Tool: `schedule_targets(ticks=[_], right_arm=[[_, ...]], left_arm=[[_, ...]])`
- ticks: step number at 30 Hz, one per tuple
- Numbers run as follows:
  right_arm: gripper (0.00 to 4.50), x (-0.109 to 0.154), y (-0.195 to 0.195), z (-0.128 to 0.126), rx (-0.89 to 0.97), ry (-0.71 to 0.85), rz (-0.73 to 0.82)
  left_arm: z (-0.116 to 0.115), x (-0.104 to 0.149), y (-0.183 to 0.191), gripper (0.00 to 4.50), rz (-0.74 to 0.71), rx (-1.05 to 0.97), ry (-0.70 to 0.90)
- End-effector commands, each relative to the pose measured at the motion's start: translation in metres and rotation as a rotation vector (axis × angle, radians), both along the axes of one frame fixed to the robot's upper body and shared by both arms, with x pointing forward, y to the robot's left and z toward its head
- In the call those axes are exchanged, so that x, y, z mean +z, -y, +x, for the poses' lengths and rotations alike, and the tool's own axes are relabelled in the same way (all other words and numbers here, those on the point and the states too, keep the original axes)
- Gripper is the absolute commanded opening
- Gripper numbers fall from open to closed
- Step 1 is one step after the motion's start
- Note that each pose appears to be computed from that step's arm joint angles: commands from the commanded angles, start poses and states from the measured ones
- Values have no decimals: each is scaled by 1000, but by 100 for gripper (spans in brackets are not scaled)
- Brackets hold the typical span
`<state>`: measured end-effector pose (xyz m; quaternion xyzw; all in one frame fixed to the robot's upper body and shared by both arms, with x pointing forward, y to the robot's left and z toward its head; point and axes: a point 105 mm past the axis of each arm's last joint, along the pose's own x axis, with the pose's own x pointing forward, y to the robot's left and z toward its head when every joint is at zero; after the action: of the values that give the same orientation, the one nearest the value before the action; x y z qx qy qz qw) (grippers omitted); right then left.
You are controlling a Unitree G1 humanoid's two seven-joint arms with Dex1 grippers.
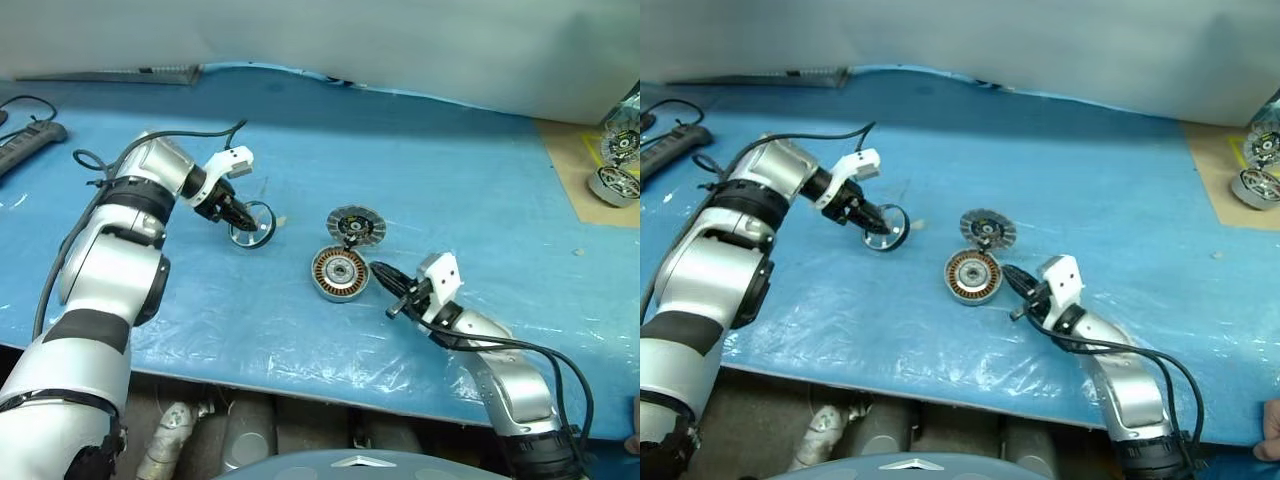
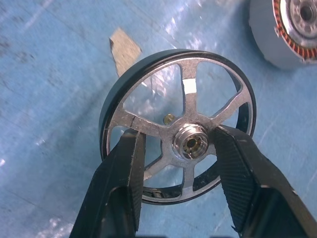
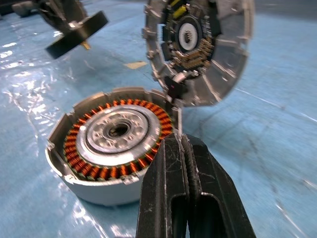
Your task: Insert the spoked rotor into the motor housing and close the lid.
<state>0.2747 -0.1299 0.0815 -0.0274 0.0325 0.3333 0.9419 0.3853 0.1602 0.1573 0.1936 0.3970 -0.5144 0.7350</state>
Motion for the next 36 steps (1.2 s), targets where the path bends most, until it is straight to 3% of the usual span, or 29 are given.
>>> schedule_targets(ticks=[1,10,17,27,36], right_arm=[[0,13,12,-7,1,64,29],[0,-14,27,-26,27,41,-1],[0,-34,13,-36,130,22,-46],[0,-35,-5,-35,189,26,-38],[0,-32,-17,-32,210,34,-22]], left_arm=[[-13,22,16,180,-98,-107,91],[-40,43,47,180,-324,-312,284],[-49,34,55,180,-307,-417,282],[-53,17,88,180,-287,-538,259],[-42,11,114,180,-262,-584,276]])
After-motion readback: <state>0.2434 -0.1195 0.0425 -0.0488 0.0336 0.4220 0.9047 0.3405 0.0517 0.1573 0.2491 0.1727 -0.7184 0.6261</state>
